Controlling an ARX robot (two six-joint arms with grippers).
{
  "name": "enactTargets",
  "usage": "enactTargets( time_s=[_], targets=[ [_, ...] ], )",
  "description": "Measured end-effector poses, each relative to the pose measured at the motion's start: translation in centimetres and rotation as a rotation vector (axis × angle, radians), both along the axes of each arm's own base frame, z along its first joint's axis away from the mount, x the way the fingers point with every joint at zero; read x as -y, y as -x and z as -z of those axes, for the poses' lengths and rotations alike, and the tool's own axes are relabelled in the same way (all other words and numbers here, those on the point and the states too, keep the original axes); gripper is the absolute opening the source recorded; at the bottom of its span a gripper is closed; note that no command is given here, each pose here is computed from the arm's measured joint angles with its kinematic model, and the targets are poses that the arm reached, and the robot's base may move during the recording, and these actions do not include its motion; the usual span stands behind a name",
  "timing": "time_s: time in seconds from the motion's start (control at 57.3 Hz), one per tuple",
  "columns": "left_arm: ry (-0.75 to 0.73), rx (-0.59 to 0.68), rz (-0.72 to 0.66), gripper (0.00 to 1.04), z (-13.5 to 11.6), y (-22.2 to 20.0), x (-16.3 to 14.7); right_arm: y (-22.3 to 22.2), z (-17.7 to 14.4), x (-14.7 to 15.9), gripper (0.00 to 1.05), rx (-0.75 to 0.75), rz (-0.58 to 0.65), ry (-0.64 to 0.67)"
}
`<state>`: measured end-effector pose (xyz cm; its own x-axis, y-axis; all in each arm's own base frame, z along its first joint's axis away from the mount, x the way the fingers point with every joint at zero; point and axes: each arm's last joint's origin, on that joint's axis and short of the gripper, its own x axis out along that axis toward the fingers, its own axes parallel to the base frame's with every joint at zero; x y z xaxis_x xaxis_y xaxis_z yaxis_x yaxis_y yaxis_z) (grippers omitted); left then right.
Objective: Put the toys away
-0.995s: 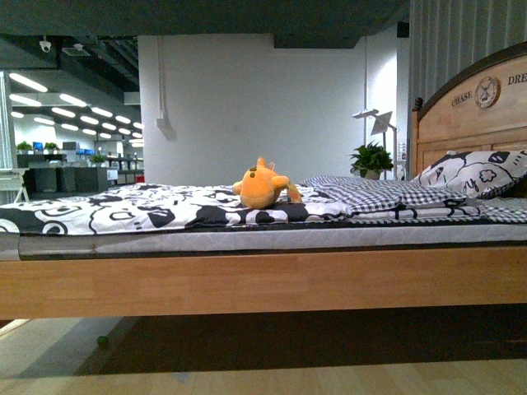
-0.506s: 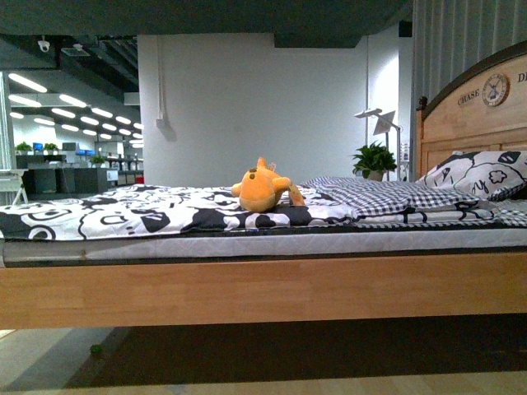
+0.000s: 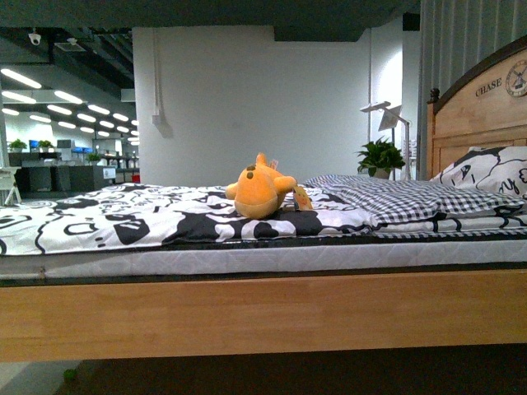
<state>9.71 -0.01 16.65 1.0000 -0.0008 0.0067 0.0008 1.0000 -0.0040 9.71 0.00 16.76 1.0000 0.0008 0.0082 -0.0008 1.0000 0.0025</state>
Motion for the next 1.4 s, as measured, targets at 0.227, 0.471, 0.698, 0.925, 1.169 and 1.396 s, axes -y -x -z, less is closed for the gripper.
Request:
enactTargets(
  time_s=[0.227,0.471,0.698,0.925,1.169,1.396],
  targets=[
    [0.0,0.0,0.0,0.99,0.0,0.0,0.0,0.0,0.0,0.0,1.04,0.0,0.0,0.0],
    [0.0,0.0,0.001,0.99,0.0,0.0,0.0,0.0,0.0,0.0,1.04,0.0,0.0,0.0],
    [0.0,0.0,0.001,0.99,0.0,0.0,0.0,0.0,0.0,0.0,1.04,0.0,0.0,0.0],
    [0.0,0.0,0.0,0.99,0.0,0.0,0.0,0.0,0.0,0.0,1.04,0.0,0.0,0.0],
    [0.0,0.0,0.001,0.99,0.0,0.0,0.01,0.0,0.0,0.0,1.04,0.0,0.0,0.0],
    [0.0,-0.001,0.0,0.99,0.01,0.0,0.0,0.0,0.0,0.0,1.04,0.0,0.0,0.0]
  ],
)
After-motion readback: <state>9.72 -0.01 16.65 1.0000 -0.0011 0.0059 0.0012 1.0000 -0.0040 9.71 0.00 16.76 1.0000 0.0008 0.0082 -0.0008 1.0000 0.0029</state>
